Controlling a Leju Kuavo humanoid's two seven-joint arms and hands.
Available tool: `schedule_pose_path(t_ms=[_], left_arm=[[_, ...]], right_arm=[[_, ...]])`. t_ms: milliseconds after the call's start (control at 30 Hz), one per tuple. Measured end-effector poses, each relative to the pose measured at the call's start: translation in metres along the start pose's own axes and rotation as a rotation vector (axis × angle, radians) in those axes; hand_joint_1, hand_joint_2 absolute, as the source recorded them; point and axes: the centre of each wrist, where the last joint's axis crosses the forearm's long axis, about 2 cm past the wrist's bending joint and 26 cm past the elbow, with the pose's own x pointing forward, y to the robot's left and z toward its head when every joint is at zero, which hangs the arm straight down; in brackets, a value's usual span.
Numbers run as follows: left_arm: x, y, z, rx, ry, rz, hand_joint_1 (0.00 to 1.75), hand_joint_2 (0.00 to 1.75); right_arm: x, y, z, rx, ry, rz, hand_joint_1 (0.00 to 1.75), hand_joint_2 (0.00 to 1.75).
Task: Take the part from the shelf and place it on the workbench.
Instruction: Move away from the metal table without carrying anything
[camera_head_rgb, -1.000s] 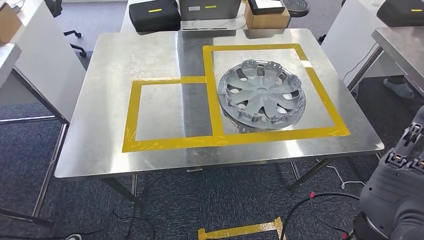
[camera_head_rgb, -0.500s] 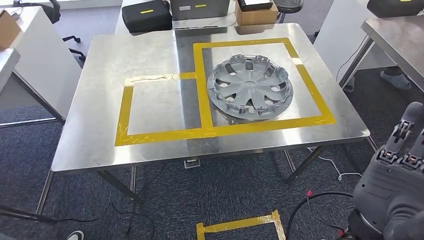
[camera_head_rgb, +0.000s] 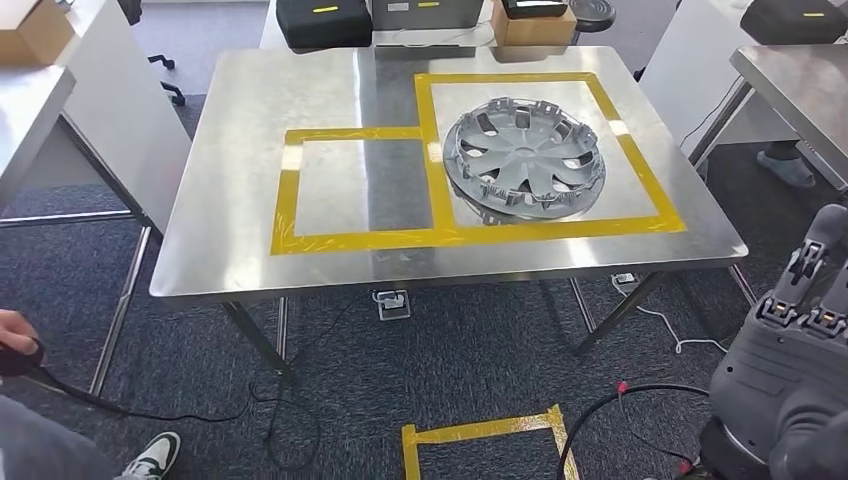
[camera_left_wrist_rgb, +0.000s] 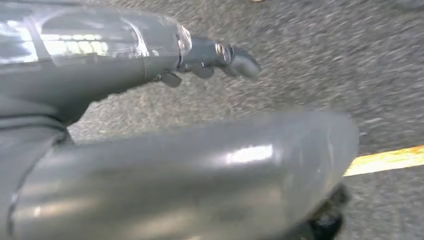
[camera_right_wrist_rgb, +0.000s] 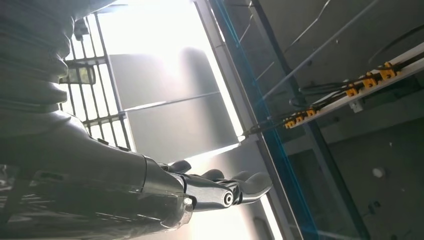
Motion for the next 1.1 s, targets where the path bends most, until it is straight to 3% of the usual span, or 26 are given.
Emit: schedule_pose_path(t_ms=[333,633,1100], left_arm=[[-0.001,-0.002,0.001,-0.006,-0.01,-0.037,0.0,0.0],[-0.001,-0.001,0.001,0.014,-0.077,-0.057,0.0,0.0],[0.009,-0.011,0.002,-0.023,-0.11,-0.1,0.0,0.0]], right_arm=[[0.003,-0.012,0.005,-0.057,0.002,0.047,0.0,1.75],[0.007,-0.029,0.01,-0.142,0.006,0.218,0.0,1.75],[0.012,-0.041,0.006,-0.143,0.016,0.303,0.0,1.75]])
